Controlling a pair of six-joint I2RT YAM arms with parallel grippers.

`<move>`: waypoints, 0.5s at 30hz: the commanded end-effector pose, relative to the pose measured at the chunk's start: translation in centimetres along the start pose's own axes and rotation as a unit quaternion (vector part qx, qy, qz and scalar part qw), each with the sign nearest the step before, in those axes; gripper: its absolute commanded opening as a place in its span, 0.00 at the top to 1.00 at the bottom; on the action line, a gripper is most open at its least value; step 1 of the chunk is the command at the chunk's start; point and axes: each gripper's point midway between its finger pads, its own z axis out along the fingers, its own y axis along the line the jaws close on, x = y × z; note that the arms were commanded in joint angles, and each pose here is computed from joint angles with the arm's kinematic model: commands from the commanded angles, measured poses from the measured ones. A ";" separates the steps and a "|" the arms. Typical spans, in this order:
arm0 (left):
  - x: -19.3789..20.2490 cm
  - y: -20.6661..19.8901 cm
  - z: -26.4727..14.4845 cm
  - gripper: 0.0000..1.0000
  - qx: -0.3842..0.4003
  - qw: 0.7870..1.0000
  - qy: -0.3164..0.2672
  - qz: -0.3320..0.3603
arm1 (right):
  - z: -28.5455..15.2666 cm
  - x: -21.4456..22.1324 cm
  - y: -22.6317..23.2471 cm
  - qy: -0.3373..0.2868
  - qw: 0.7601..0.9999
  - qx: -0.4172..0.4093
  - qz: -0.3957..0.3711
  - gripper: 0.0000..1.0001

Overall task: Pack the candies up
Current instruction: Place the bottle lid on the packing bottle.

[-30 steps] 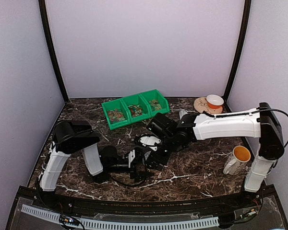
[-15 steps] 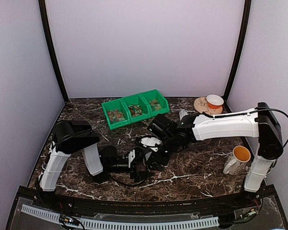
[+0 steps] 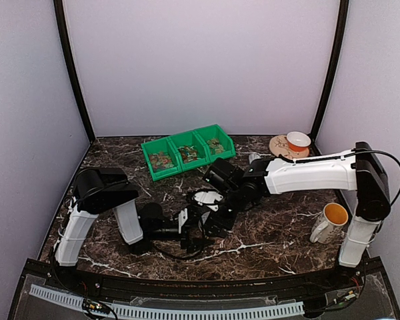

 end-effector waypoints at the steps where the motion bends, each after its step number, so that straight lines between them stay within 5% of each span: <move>1: 8.5 -2.3 -1.4 0.13 0.018 0.988 0.131 -0.082 | 0.2 -0.2 -0.2 0.011 1.000 -0.002 -0.018 0.12; 15: 8.6 -2.4 -1.3 0.13 0.023 0.988 0.132 -0.082 | 0.5 -0.4 0.4 0.023 0.999 -0.023 -0.038 0.11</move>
